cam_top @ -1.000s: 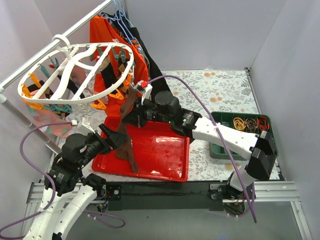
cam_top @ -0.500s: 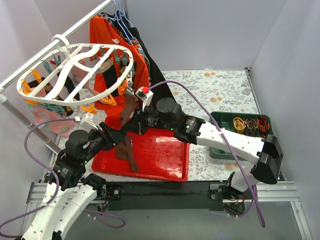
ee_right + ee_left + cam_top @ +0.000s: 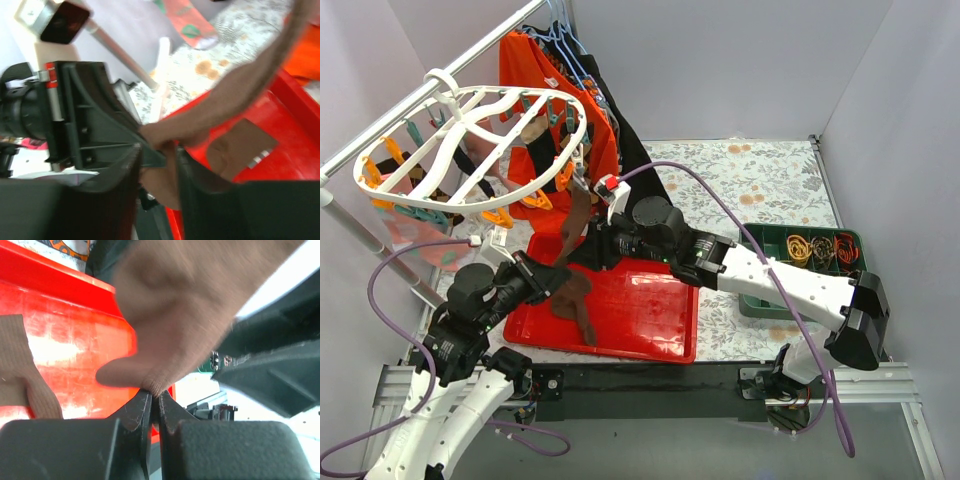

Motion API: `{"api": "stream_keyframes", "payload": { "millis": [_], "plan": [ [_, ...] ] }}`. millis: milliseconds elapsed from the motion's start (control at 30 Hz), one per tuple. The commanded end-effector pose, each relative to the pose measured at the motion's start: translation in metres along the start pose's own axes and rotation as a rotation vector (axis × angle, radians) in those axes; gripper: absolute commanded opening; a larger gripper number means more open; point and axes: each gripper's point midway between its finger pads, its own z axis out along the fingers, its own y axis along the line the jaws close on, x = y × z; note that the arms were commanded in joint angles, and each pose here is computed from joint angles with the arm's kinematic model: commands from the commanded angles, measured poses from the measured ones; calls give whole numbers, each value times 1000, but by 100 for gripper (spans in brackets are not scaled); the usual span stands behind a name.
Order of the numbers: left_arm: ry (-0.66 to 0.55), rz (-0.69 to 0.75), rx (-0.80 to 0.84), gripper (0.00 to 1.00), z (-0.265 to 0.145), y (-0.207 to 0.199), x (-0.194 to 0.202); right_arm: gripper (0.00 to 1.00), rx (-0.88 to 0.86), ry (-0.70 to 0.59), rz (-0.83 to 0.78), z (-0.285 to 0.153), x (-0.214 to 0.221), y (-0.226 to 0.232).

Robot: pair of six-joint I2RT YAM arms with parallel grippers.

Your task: Remove the socks clipped to the hanger

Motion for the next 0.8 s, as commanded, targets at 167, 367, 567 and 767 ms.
{"api": "stream_keyframes", "payload": {
  "millis": [167,367,567,767],
  "plan": [
    [47,-14,31,0,-19,-6,12,66,220,-155,-221,-35,-79,-14],
    [66,-26,41,0,-21,-9,15,65,264,-279,-270,-50,-143,-21],
    [80,-27,48,0,-22,-11,16,64,270,-342,-301,-49,-184,-28],
    [92,-26,60,0,-22,-13,18,64,223,-362,-319,-32,-204,-21]
  ]
}}
